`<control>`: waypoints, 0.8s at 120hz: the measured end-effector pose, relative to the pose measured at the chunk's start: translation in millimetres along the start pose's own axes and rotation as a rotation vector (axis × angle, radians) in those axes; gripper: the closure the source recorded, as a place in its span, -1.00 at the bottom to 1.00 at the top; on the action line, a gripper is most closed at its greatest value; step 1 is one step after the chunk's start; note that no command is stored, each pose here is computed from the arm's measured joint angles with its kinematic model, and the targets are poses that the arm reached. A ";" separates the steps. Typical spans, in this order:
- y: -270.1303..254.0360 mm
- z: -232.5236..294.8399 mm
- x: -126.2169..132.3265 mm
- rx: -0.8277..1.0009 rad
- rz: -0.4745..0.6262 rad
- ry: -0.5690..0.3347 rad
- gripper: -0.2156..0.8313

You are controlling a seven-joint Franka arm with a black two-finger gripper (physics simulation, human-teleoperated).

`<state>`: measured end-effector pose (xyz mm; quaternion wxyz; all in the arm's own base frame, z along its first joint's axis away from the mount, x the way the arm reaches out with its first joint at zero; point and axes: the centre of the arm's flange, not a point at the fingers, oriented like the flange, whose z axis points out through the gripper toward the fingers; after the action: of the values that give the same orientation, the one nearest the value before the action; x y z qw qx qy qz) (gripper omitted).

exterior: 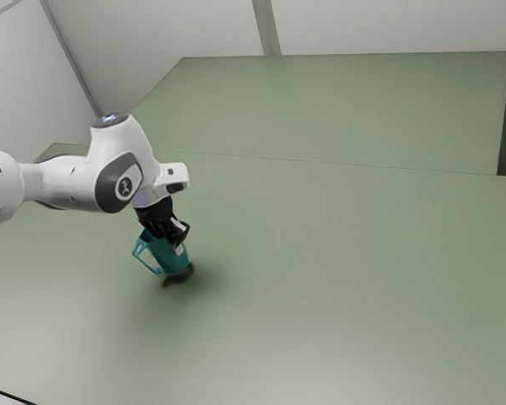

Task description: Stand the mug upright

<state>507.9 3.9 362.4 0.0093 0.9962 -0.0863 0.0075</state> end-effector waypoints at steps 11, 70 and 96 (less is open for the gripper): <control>-0.7 3.0 -0.5 0.005 -0.016 -0.006 0.91; -0.3 27.6 2.9 0.011 -0.080 -0.033 0.91; 4.8 19.5 3.9 -0.003 -0.091 -0.014 0.23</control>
<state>511.2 -1.9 343.1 0.0106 0.9991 -0.0407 -0.0001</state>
